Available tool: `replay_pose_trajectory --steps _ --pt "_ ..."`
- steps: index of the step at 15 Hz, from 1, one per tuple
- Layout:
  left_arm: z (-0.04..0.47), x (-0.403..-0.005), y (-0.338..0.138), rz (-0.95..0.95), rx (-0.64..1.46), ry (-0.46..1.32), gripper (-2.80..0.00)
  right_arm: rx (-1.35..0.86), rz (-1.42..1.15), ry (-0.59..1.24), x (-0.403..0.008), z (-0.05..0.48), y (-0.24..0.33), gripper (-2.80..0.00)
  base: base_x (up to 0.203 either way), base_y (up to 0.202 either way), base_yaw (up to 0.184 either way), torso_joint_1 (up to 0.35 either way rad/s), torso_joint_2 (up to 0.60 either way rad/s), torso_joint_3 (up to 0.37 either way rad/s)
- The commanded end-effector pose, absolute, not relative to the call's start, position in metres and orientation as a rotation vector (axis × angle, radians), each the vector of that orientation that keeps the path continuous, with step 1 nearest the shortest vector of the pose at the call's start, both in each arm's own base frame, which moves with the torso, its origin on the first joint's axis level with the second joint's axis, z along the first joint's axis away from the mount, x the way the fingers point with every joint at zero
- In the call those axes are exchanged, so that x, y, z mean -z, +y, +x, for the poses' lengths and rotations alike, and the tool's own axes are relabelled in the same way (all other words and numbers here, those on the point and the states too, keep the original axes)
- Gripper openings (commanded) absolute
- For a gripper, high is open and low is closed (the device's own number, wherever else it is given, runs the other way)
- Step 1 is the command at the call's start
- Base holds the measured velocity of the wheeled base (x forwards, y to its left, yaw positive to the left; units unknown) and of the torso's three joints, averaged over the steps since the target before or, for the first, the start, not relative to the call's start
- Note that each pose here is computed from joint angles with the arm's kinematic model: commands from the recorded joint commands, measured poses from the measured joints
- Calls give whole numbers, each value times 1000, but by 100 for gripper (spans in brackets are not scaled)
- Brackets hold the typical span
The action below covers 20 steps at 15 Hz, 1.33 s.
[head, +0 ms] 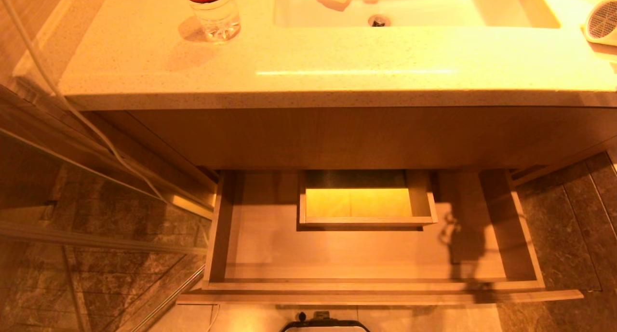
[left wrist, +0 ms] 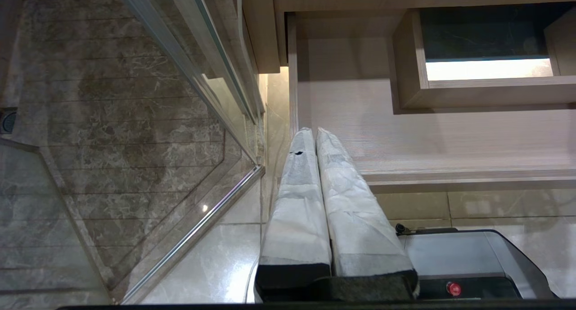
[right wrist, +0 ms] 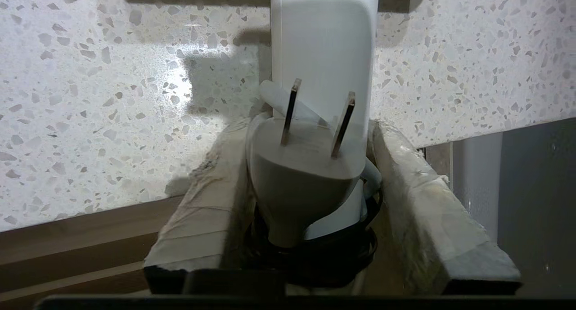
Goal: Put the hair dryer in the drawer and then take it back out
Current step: Pick up the hairdryer
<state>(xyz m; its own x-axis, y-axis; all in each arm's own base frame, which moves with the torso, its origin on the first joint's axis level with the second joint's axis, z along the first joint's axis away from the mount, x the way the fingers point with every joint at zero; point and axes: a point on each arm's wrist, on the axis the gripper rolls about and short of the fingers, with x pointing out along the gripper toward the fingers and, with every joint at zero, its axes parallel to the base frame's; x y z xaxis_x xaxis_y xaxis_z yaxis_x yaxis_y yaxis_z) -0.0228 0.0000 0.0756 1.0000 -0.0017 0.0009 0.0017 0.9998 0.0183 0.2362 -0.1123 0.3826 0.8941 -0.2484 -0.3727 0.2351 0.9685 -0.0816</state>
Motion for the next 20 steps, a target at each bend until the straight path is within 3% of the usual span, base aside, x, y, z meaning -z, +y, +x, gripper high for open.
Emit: replay_pose_trajectory --steps 1,20 --pt "-23 -75 0 18 2 0 -280 247 -34 392 -382 237 -113 -280 0 0 0 0 0 0" --pt "-23 -75 0 18 2 0 -280 244 -123 295 -410 194 -91 -280 0 0 0 0 0 0"
